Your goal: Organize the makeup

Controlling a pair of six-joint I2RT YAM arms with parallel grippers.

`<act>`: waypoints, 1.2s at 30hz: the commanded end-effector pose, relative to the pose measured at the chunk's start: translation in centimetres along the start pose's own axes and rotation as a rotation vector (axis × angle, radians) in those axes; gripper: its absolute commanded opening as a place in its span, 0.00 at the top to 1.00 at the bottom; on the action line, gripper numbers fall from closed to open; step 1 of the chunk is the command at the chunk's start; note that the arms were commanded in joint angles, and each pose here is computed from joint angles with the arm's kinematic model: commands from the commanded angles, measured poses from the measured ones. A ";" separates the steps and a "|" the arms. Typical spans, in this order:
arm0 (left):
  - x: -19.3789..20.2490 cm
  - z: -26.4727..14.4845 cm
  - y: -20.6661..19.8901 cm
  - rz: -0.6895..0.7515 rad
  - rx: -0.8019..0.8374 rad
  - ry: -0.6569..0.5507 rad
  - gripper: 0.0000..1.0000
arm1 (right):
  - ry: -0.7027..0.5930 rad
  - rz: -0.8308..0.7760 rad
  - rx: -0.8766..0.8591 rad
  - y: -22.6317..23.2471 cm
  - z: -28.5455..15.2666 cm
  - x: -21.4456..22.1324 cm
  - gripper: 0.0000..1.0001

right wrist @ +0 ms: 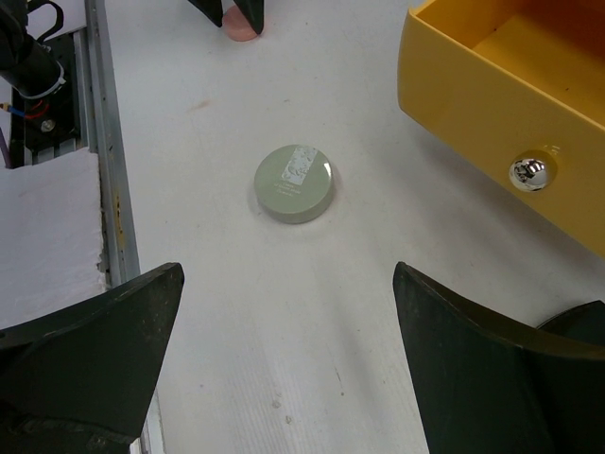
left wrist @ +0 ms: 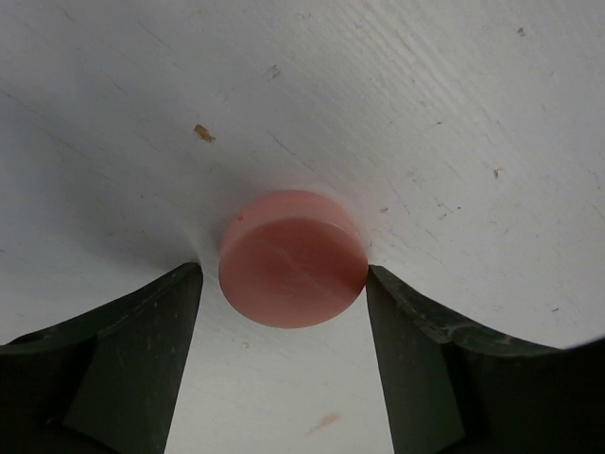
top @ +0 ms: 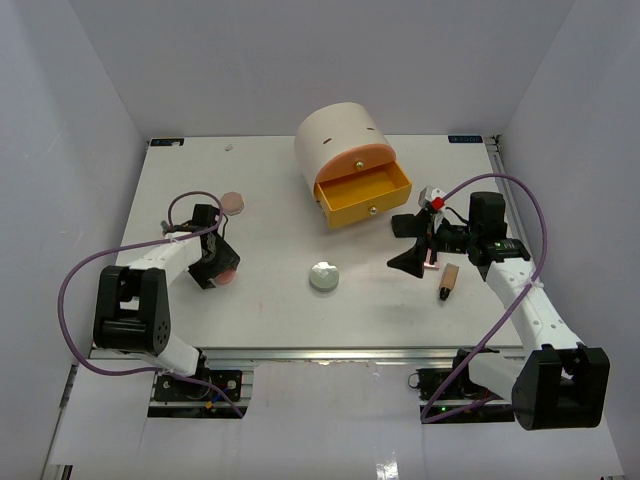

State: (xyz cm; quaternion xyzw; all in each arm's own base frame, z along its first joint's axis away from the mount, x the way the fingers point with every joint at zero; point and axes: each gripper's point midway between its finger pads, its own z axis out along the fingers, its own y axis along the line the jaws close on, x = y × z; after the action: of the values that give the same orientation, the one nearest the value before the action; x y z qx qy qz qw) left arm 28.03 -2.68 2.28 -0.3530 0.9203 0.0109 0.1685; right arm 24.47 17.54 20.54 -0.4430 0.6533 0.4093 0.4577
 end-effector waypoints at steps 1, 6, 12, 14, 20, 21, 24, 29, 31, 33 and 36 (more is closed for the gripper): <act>-1.6 -0.2 -0.9 0.012 0.023 -0.047 0.26 | -0.019 0.001 -0.027 0.4 -0.1 -0.3 0.02; -1.5 -0.3 -1.2 0.021 0.041 -0.038 0.56 | -0.021 0.002 -0.024 0.4 -0.3 -0.4 0.02; -1.7 -3.9 -4.9 0.078 0.212 -0.077 0.90 | -0.028 0.005 -0.015 0.1 -0.6 -0.3 0.02; -1.5 -6.9 -8.0 0.167 0.322 -0.132 0.95 | -0.032 0.007 -0.012 0.0 -0.8 -0.3 0.02; 0.0 -16.2 -17.0 0.422 0.621 -0.310 1.00 | -0.039 0.022 0.004 -0.6 -1.2 -0.1 0.02; 1.2 -17.6 -18.5 0.476 0.668 -0.330 1.00 | -0.041 0.021 0.004 -0.6 -1.3 -0.1 0.02; 1.5 -20.5 -21.3 0.551 0.713 -0.424 1.00 | -0.052 0.034 0.029 -1.3 -2.0 0.0 0.02; 2.3 -23.6 -26.4 0.642 0.720 -0.540 1.00 | -0.056 0.051 0.018 -1.4 -2.0 0.4 0.02; 2.8 -23.4 -28.0 0.670 0.701 -0.564 1.00 | -0.055 0.051 0.020 -1.5 -2.0 0.4 0.02; 2.7 -23.9 -29.3 0.676 0.688 -0.598 0.98 | -0.054 0.051 0.020 -1.4 -2.0 0.5 0.02; 2.8 -23.7 -31.0 0.683 0.658 -0.634 0.94 | -0.055 0.049 0.023 -1.5 -2.0 0.4 0.02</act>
State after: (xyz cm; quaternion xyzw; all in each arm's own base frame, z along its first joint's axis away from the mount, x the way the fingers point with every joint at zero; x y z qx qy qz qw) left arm 37.63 -30.76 25.52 0.0551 0.8533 -0.1669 0.4909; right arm 25.77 15.06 20.44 -0.4053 0.6649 0.4159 0.4698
